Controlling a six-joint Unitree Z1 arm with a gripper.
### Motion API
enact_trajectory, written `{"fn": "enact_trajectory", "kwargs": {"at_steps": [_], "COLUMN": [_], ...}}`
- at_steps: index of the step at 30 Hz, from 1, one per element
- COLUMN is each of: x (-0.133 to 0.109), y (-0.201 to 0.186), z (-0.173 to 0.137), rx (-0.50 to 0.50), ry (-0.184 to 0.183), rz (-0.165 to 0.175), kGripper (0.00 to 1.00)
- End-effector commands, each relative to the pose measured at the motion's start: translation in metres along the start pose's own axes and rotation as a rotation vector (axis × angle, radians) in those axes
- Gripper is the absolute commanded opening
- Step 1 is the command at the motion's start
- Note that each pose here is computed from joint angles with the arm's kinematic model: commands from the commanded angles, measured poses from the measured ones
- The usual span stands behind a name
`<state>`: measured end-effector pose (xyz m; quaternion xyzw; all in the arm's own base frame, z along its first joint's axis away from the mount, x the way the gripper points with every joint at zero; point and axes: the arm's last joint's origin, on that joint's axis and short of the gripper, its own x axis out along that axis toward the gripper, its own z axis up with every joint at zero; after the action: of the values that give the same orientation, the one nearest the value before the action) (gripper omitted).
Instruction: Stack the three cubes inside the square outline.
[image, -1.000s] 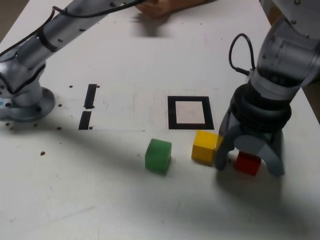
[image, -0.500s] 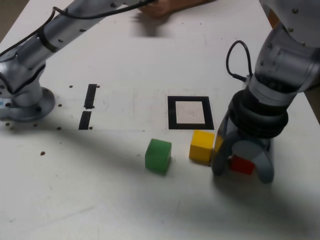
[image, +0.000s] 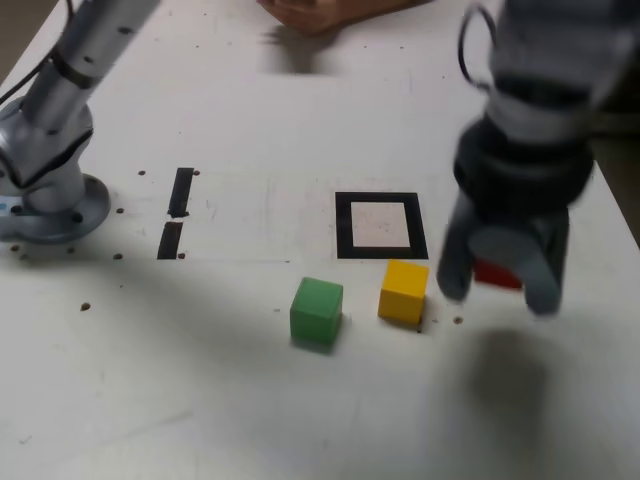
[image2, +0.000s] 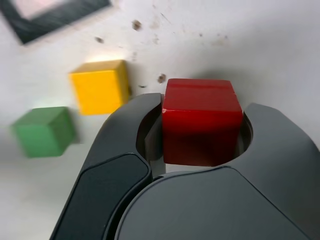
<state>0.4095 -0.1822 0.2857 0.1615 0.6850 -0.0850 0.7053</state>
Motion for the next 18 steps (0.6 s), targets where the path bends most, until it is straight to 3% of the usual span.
{"fn": "enact_trajectory", "kwargs": {"at_steps": [1,5,9,13,18], "x": [-0.030,-0.056,-0.052,-0.031,0.002], "y": [0.007,0.022,0.044,0.062,0.075], "z": [-0.020,-0.054,-0.079,-0.092,-0.097], "rx": [-0.008,-0.028,-0.070,-0.102,-0.130], "ry": [-0.025,-0.004,0.054,0.093,0.089], "rz": [0.027,0.068,0.076,0.060,0.015], "kGripper": [0.02,0.02,0.02,0.02,0.03]}}
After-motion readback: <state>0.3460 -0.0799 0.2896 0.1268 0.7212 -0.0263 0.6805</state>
